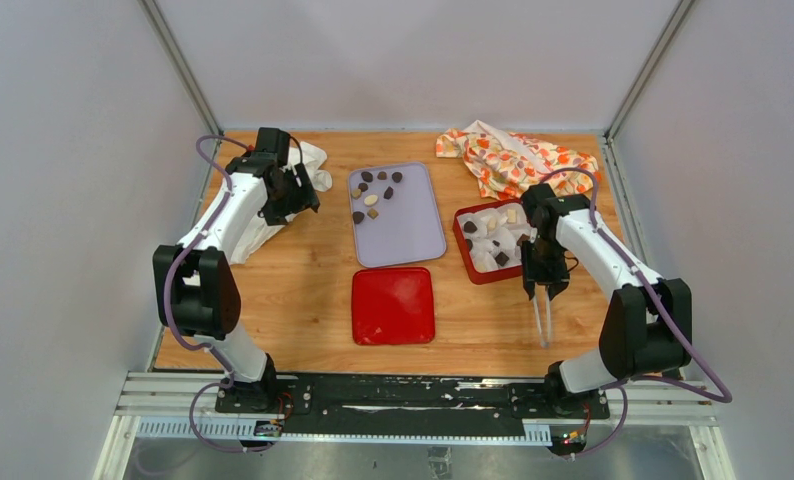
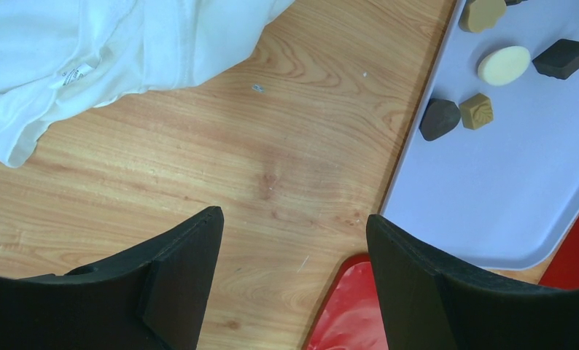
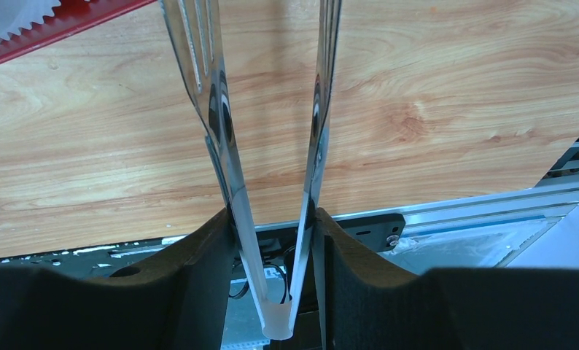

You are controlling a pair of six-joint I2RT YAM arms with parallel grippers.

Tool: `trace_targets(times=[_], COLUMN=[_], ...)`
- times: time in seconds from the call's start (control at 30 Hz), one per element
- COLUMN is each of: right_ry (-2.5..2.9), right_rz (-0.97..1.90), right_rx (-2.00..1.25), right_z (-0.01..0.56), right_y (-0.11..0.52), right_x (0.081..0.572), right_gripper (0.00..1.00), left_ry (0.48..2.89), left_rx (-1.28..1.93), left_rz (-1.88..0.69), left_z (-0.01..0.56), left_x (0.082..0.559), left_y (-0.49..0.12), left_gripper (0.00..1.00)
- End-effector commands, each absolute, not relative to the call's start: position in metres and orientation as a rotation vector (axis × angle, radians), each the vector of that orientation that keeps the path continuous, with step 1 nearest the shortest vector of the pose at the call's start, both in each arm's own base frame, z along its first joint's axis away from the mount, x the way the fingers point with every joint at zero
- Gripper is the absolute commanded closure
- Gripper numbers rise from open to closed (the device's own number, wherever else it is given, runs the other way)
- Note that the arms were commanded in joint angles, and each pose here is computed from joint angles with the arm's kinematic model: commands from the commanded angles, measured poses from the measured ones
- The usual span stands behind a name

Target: Pack the chocolate

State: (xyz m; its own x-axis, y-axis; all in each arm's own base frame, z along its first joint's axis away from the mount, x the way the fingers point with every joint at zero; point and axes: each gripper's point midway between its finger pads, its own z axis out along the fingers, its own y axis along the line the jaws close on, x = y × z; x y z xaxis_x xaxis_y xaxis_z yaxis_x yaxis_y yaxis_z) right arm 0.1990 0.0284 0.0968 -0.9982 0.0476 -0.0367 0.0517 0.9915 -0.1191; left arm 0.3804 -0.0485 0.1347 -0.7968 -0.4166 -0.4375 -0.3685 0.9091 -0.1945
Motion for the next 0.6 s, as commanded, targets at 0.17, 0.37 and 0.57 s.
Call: trace_targets(times=[0.17, 0.37, 0.57], right_ry=[3.117, 3.076, 2.964], right_rz=[-0.210, -0.258, -0.301], right_rx=[0.099, 0.112, 0.206], right_z=[0.101, 0.110, 0.135], right_y=[0.023, 0.017, -0.003], right_x=[0.198, 0.202, 0.217], right_gripper=[0.55, 0.64, 0.72], left_ry=[2.564, 2.565, 2.566], left_rx=[-0.582, -0.581, -0.579], left_rz=[-0.146, -0.144, -0.141], left_z=[0.140, 0.140, 0.140], left_x=[0.389, 0.390, 0.390], left_y=[-0.047, -0.047, -0.046], left_gripper=[0.23, 0.23, 0.23])
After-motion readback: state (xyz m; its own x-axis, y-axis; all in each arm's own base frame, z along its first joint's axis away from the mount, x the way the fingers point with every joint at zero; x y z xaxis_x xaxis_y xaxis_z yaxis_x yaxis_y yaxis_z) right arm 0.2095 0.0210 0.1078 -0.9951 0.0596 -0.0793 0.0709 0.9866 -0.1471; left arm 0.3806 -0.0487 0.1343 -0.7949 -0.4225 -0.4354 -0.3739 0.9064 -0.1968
